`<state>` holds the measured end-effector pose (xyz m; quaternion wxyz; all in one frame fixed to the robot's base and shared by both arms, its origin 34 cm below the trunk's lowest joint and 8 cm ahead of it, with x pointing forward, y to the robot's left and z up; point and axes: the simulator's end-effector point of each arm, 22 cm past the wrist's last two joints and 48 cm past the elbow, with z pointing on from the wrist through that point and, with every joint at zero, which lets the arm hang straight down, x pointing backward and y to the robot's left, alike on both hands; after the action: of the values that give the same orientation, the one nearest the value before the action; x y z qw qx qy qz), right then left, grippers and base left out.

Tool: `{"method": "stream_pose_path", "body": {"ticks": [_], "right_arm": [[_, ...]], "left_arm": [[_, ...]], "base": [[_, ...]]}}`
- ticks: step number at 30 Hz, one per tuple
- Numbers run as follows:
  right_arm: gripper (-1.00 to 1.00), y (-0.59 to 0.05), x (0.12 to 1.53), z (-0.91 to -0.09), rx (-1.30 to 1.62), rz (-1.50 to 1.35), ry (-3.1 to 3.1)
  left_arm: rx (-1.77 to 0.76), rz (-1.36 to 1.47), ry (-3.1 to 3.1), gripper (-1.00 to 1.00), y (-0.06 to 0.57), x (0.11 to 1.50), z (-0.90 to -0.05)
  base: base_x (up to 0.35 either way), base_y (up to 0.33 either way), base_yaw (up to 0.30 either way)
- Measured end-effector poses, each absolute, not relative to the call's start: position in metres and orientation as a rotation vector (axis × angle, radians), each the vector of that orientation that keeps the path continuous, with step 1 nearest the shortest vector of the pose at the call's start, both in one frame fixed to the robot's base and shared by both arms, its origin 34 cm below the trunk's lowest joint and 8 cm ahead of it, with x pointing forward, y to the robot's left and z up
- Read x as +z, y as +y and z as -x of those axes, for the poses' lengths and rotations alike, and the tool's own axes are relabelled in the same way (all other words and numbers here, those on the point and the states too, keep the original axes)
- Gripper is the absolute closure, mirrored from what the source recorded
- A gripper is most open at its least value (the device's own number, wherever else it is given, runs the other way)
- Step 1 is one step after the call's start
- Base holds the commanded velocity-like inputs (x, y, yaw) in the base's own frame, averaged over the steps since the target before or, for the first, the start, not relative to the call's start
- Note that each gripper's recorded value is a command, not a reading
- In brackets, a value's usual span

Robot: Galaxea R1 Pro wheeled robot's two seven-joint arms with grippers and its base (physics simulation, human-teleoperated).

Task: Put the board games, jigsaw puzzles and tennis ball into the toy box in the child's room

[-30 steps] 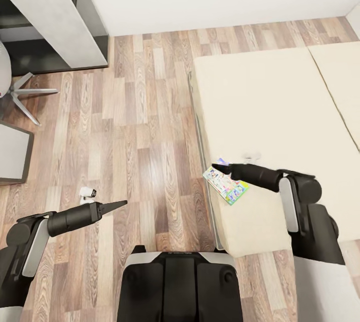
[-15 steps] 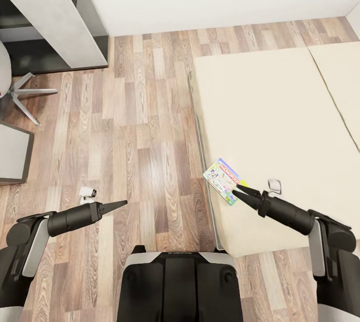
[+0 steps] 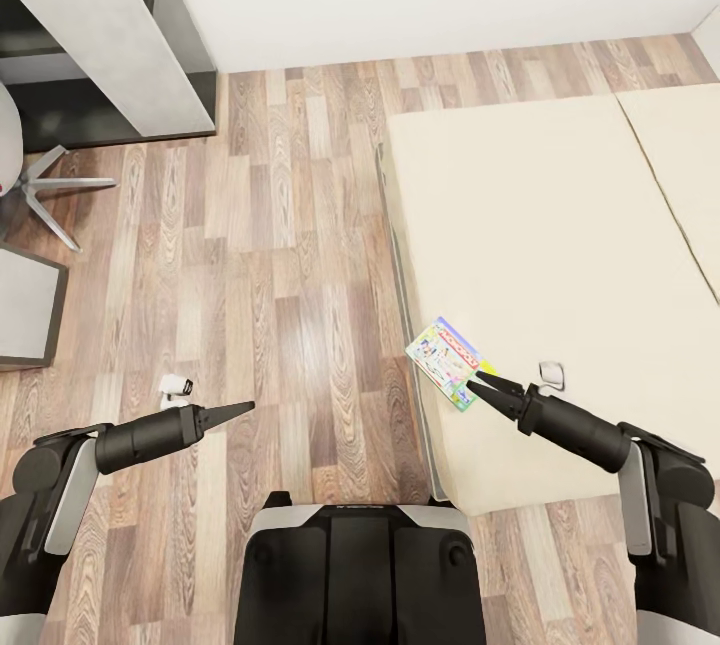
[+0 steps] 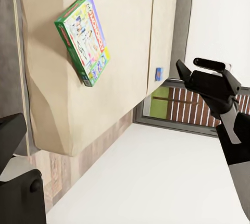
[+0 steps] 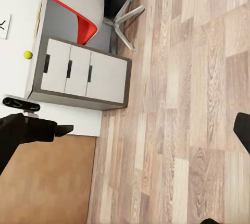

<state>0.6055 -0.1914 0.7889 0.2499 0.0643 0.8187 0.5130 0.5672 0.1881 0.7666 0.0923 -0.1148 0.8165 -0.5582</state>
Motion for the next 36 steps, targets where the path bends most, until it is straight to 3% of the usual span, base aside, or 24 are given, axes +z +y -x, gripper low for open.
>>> {"method": "stream_pose_path", "body": {"ticks": [36], "right_arm": [[-1.0, -0.202, 0.806, -0.593, 1.338, -0.141, 2.201]], "left_arm": [[-1.642, 0.295, 2.39, -1.0, 0.189, 0.79, -0.578]], "base": [[0.0, 0.0, 0.0]]}}
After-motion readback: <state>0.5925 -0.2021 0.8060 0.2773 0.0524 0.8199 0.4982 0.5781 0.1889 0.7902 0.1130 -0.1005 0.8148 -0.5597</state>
